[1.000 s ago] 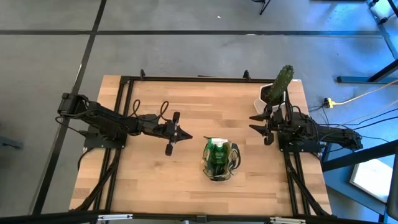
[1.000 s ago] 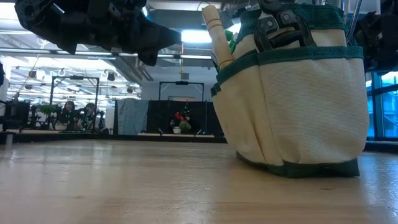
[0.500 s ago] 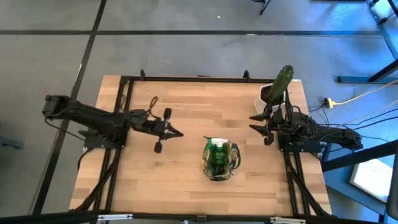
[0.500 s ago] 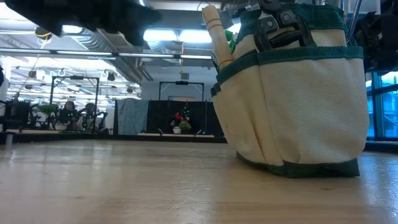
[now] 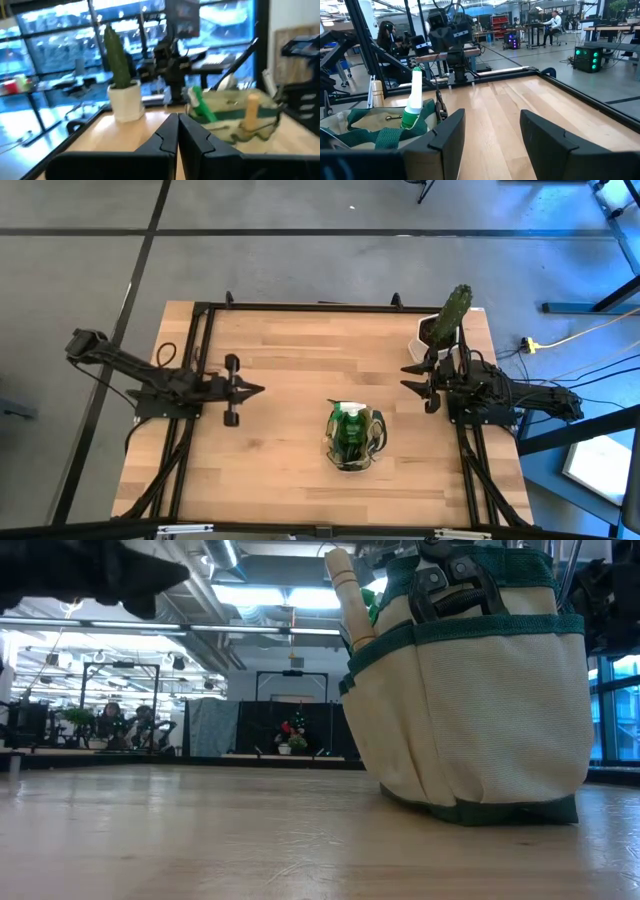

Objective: Pick & Place Garden tools in Gardening bag
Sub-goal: Return to Home Position

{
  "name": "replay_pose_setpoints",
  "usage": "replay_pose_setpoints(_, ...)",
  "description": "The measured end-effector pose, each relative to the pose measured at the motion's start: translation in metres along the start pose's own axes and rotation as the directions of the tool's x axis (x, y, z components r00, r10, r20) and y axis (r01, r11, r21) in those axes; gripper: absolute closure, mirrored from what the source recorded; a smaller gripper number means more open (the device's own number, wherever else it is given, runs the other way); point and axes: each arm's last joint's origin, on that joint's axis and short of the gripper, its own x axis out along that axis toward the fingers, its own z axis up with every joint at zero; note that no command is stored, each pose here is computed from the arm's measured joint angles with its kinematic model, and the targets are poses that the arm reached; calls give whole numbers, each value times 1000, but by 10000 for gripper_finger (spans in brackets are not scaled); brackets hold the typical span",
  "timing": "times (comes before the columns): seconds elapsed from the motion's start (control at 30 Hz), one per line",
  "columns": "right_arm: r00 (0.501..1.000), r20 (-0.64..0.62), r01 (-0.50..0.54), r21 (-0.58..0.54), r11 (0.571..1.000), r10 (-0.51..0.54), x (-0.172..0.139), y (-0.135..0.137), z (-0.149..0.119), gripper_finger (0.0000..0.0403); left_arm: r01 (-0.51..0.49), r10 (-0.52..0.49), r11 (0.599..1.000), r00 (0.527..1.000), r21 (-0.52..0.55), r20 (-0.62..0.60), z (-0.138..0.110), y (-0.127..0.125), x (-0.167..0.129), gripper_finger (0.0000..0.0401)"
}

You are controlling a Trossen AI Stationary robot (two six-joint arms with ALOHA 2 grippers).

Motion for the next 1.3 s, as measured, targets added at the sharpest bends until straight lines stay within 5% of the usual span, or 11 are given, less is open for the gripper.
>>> replay_pose_setpoints(0.23,1000,0,0,0,1000,0,0,0,0,210,150,-150,989,986,8,72,-9,6,-13,397)
replay_pose_setpoints(0.57,1000,0,0,0,1000,0,0,0,0,210,113,-114,993,991,19,70,-22,18,-18,397)
replay_pose_setpoints(0.77,1000,0,0,0,1000,0,0,0,0,210,195,-198,979,978,53,64,-24,24,-20,397)
replay_pose_setpoints(1.3,1000,0,0,0,1000,0,0,0,0,210,102,-92,992,988,79,-125,-42,33,-29,397)
